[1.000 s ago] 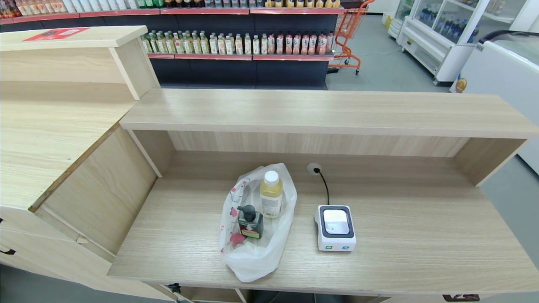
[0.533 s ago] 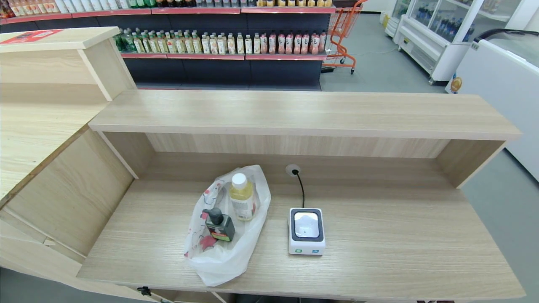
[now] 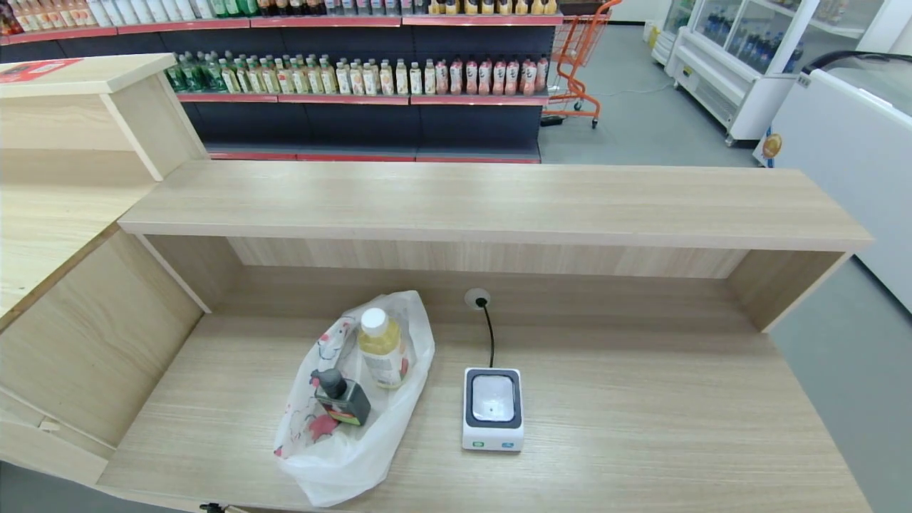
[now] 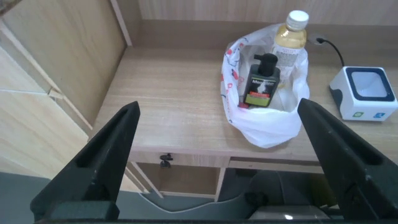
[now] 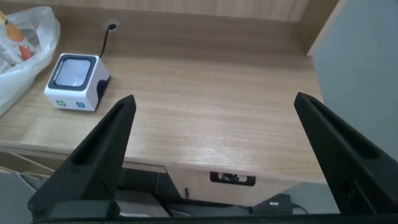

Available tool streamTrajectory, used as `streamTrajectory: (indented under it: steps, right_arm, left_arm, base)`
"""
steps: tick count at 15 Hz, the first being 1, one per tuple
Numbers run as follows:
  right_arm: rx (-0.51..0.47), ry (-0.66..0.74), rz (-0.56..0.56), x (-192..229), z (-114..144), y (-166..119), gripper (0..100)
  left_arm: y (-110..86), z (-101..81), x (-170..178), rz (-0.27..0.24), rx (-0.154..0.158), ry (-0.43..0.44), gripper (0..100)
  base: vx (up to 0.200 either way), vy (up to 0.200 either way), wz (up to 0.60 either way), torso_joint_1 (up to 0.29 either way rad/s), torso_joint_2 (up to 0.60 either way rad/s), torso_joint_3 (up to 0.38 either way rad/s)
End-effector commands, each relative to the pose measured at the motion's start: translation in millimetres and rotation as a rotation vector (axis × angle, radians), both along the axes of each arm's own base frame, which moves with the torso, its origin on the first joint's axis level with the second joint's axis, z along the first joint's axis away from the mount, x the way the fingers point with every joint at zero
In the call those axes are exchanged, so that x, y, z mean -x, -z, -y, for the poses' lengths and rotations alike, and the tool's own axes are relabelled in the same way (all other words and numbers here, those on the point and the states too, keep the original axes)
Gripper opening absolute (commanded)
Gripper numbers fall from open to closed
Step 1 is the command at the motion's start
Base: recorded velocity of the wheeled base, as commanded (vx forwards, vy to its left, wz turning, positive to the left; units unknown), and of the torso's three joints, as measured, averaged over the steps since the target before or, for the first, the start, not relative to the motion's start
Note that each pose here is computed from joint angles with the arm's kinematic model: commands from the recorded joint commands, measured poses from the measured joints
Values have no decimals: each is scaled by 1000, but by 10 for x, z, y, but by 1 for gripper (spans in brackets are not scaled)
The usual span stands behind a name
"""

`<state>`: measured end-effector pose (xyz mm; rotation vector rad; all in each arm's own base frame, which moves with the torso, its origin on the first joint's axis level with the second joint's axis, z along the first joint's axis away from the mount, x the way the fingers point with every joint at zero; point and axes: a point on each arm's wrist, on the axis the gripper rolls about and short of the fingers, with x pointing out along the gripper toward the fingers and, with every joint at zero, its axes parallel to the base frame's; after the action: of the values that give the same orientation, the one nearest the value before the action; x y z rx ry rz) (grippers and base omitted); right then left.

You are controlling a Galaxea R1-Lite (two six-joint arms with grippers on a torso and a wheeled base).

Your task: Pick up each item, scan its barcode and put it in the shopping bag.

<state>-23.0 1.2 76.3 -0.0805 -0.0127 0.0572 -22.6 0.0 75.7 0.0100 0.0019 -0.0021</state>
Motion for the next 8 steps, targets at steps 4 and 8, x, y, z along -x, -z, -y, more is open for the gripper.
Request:
streamTrajectory:
  steps: [4,8]
  right_arm:
    - [1,-1,-3,-3,0,-1,0]
    - [-11,-1,-5,-3,0,0,0]
  left_arm:
    - [0,0,1,2,2,-1,100]
    - [0,0,1,2,2,-1,100]
  base:
    - [0,0,0,0,0,0]
    - [0,0,0,0,0,0]
